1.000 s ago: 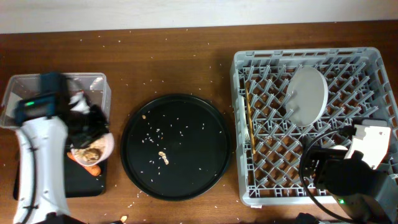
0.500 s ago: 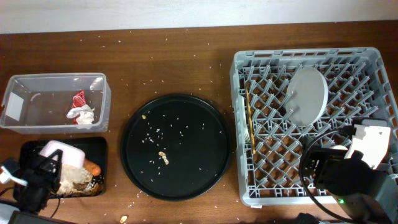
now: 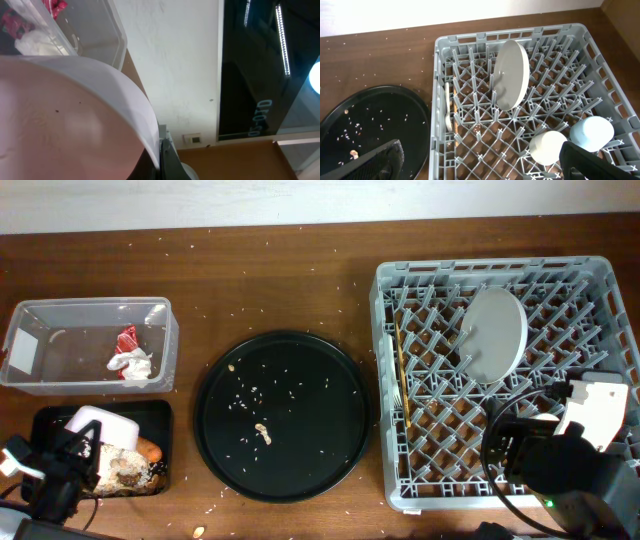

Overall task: Sort waste into correct bins and load items into the dishwasher rack
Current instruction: 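Grasp the pink bowl with the left gripper and tip scraps onto the black tray, then carry the pink bowl with the left gripper and set it in the rack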

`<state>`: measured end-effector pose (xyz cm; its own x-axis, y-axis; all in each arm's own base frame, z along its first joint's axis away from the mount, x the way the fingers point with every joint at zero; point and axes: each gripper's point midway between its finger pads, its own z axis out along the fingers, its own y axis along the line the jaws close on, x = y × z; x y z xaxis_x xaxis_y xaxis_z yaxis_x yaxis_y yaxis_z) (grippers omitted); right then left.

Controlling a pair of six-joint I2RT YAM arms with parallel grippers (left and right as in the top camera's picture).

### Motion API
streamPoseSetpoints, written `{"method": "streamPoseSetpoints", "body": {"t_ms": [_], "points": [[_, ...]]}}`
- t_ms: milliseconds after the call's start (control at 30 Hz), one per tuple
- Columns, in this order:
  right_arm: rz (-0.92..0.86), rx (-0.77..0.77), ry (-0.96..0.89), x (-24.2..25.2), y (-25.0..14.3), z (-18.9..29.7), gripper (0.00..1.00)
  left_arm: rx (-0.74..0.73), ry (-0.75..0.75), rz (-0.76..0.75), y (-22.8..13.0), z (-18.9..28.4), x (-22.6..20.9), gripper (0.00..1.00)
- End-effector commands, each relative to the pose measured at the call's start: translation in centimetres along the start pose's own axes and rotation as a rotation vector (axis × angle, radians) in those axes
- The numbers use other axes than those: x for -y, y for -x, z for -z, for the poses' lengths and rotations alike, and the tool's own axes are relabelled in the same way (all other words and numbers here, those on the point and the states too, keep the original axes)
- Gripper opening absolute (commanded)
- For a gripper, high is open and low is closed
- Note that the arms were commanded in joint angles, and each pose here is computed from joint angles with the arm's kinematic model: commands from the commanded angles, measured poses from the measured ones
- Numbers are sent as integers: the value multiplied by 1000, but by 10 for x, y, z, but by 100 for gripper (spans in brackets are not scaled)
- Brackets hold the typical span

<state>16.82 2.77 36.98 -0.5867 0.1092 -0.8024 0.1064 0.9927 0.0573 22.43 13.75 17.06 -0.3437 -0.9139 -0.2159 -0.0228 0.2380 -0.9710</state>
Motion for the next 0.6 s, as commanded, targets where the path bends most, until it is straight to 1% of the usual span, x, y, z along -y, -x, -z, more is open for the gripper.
{"method": "streamPoseSetpoints", "body": {"t_ms": [0,67,100,133,200,233,267,300,333,400,433,500,567], "points": [[-13,14,-3,1,3,1,99,6,-4,-28,1,1,1,0],[-13,14,-3,1,3,1,99,-3,-33,-21,-2,-3,9,0],[-13,14,-3,1,3,1,99,-42,-45,-55,-5,-11,17,0],[-13,14,-3,1,3,1,99,-127,-64,-134,-10,-28,36,0],[-13,14,-3,1,3,1,99,-258,-25,-228,-19,-50,55,0],[-13,14,-3,1,3,1,99,-440,84,-355,-39,-80,77,0],[-13,14,-3,1,3,1,99,-514,116,-418,-53,-93,87,0],[-13,14,-3,1,3,1,99,-632,131,-527,-81,-117,105,0],[-13,14,-3,1,3,1,99,-678,137,-571,-96,-129,111,0],[-13,14,-3,1,3,1,99,-822,136,-691,-161,-168,119,0],[-13,14,-3,1,3,1,99,-896,108,-748,-196,-180,122,0],[-13,14,-3,1,3,1,99,-1049,42,-845,-268,-193,120,0],[-13,14,-3,1,3,1,99,-1108,-31,-878,-301,-196,125,0]]}}
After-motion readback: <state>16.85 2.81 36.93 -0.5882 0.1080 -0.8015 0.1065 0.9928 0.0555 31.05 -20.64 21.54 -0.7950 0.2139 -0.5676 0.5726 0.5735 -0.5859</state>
